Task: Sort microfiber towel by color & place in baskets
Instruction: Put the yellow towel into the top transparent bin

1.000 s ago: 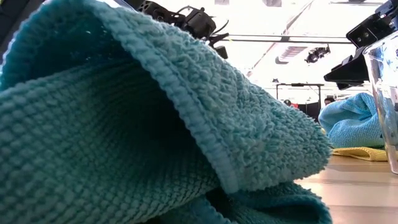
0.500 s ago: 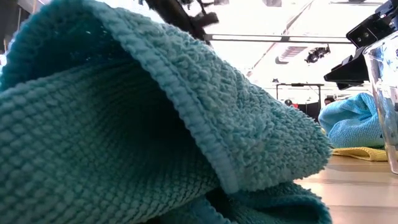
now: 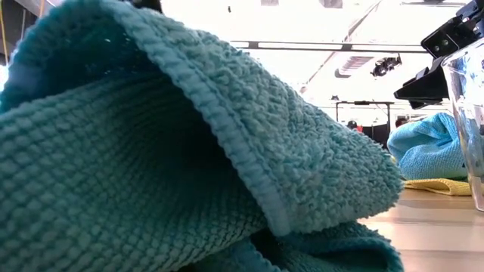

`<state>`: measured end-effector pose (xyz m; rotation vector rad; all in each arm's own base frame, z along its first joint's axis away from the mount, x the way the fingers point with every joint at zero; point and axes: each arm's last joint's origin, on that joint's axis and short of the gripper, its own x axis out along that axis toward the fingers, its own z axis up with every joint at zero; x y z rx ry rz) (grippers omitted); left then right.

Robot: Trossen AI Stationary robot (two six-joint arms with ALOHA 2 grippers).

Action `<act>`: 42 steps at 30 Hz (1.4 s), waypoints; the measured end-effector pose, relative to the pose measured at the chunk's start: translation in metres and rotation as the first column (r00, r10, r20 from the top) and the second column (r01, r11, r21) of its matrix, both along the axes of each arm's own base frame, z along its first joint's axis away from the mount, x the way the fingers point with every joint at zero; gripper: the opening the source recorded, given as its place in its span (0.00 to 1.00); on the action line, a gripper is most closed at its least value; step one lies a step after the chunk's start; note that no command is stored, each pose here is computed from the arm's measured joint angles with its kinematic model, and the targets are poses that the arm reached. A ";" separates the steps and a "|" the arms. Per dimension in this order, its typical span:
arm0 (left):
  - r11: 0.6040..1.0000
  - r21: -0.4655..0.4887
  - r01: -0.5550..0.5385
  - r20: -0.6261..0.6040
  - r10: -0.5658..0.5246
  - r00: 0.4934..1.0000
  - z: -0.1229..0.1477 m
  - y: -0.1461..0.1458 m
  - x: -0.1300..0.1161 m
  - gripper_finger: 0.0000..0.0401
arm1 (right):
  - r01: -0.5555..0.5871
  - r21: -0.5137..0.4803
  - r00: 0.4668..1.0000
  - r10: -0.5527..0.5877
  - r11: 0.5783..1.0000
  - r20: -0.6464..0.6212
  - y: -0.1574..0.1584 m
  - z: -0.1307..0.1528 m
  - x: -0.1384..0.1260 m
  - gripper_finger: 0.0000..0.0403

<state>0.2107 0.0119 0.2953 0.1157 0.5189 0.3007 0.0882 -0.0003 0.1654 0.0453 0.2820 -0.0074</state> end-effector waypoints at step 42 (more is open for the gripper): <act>1.000 0.006 -0.030 0.145 0.029 0.989 -0.070 -0.009 -0.106 0.29 | 0.043 0.000 0.999 -0.043 0.999 0.003 -0.001 0.000 0.000 0.00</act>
